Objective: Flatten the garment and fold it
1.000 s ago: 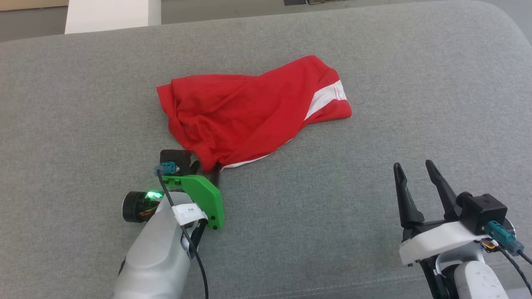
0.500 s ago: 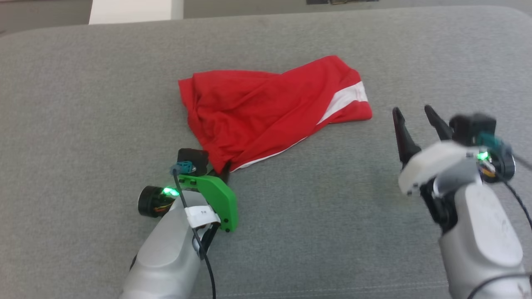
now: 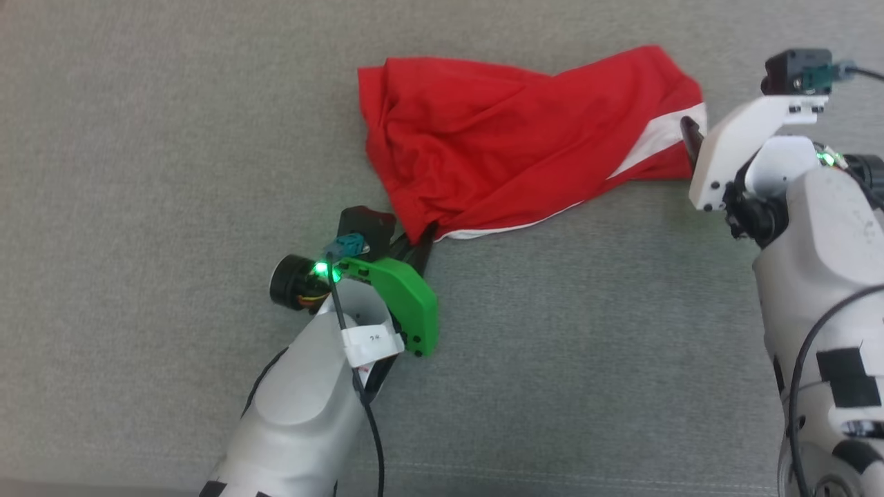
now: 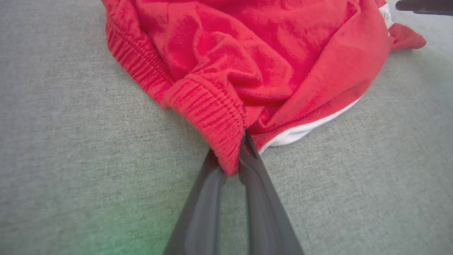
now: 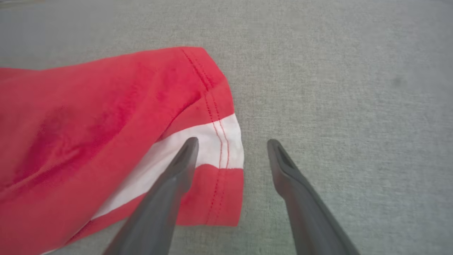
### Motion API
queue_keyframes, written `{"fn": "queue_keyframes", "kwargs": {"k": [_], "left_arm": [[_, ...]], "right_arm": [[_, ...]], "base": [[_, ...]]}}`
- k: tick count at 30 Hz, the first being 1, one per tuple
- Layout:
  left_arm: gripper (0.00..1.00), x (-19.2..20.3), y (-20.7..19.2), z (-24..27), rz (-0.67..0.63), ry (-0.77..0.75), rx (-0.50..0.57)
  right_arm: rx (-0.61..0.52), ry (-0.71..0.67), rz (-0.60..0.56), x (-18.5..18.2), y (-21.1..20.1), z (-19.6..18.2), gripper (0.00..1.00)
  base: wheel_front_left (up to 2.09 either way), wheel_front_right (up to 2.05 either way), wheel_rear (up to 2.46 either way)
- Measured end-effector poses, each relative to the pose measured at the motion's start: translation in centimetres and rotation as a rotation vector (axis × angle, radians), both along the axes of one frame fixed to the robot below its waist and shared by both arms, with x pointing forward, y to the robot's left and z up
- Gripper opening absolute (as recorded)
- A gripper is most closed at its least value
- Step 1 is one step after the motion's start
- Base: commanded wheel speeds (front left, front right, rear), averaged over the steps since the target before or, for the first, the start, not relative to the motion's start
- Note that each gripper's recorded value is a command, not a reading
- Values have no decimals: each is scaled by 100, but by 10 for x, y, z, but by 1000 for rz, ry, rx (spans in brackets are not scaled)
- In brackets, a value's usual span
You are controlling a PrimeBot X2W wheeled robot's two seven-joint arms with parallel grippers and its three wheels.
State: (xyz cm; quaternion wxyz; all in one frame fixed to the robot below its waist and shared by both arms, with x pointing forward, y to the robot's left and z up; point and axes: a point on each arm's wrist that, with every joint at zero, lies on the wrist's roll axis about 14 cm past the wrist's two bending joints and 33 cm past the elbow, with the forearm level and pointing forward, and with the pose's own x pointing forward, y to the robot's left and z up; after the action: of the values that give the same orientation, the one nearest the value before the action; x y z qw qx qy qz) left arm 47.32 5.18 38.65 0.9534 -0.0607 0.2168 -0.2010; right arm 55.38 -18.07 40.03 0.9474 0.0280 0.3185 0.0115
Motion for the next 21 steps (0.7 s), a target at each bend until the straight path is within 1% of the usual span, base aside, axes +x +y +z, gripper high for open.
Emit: {"fn": "queue_keyframes", "kwargs": {"k": [3, 6, 7, 8, 9, 10, 13, 18, 20, 21], "left_arm": [[0, 4, 2, -2, 6, -3, -5], [0, 5, 5, -7, 14, 0, -7], [0, 5, 6, -8, 16, 3, -7], [0, 5, 7, -9, 19, 4, -11], [0, 5, 7, -9, 22, 6, -14], [0, 5, 7, -9, 26, 7, -20], [0, 5, 7, -8, 28, 8, -28], [0, 7, 3, 1, 1, -2, -40], [0, 9, -1, 9, -20, -1, -64], [0, 11, -3, 15, -26, 4, -96]], "right_arm": [[-15, 79, 32, 7, 10, -16, 100], [-43, 197, 65, 6, 17, -35, 100], [-53, 230, 70, 9, 16, -36, 90], [-62, 259, 78, 11, 18, -37, 43], [-66, 280, 83, 11, 18, -38, 25], [-68, 298, 88, 12, 20, -38, 0], [-62, 321, 88, 12, 21, -37, 0], [-39, 292, 92, 9, 23, -28, 0], [-23, 272, 94, 8, 25, -22, 0], [-21, 254, 99, 10, 25, -16, 0]], "base": [[0, 0, 0], [0, 0, 0], [0, 0, 0], [0, 0, 0], [0, 0, 0], [0, 0, 0], [0, 0, 0], [0, 0, 0], [0, 0, 0], [0, 0, 0]]}}
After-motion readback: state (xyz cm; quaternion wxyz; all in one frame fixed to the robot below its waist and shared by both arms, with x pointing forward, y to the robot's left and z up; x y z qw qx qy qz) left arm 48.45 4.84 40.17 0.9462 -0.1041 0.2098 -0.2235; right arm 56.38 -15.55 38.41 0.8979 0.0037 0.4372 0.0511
